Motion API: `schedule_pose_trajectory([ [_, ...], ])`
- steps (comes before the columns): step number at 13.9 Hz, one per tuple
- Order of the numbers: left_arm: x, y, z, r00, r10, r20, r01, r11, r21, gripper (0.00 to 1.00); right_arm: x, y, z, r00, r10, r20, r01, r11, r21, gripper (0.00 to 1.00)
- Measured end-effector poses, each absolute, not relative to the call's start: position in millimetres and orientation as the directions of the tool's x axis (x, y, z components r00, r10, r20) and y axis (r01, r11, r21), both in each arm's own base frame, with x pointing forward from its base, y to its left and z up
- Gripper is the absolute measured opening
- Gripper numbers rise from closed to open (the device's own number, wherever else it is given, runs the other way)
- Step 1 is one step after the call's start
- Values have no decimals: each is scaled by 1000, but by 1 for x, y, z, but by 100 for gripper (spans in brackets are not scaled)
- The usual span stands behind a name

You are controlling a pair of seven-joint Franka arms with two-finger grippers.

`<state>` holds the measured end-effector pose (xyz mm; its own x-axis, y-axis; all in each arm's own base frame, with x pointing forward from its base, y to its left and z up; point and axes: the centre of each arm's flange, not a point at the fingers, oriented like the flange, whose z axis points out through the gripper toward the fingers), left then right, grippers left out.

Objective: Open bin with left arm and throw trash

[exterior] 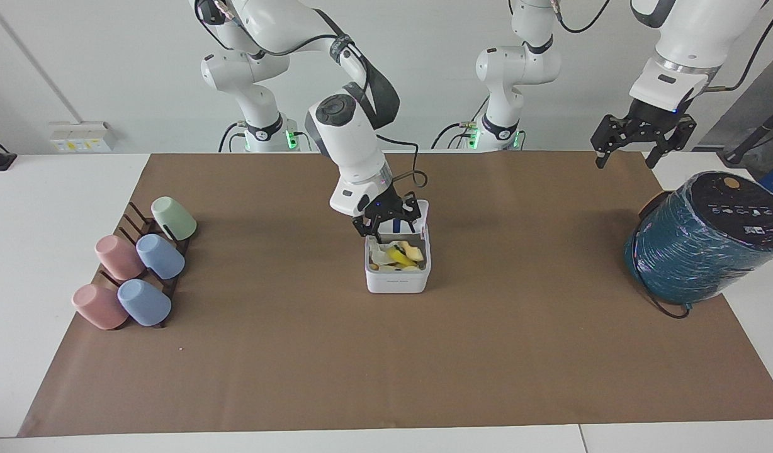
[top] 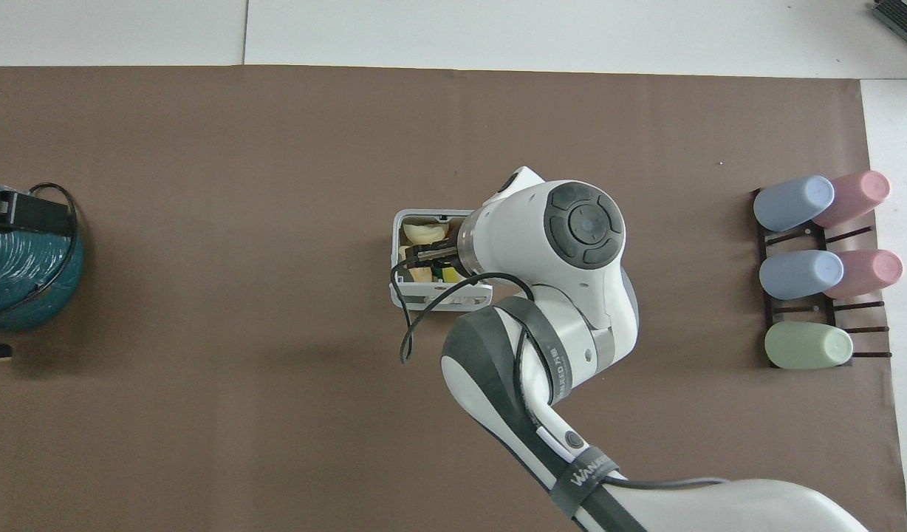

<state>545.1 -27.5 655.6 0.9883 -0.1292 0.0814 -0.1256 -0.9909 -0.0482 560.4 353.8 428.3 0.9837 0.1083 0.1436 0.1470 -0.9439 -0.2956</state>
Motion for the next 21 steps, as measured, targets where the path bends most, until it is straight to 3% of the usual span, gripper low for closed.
schedule_pose_trajectory([
  [2,544,-25,656,990,-124,74,-121,-992,-46,100,561,354,429,983,106,152,148,-943,-298,99],
  [8,536,-20,653,994,-107,26,-107,-994,2,100,562,354,430,982,106,159,150,-943,-297,100],
  [11,534,-23,651,993,-116,19,-116,-993,4,100,572,341,440,967,132,219,183,-955,-233,100],
  [16,532,-25,649,993,-121,11,-121,-993,5,100,612,236,490,951,58,303,99,-988,-122,100],
  [21,532,-25,649,993,-121,11,-121,-993,5,100,604,110,548,972,-67,224,-58,-997,-49,100],
])
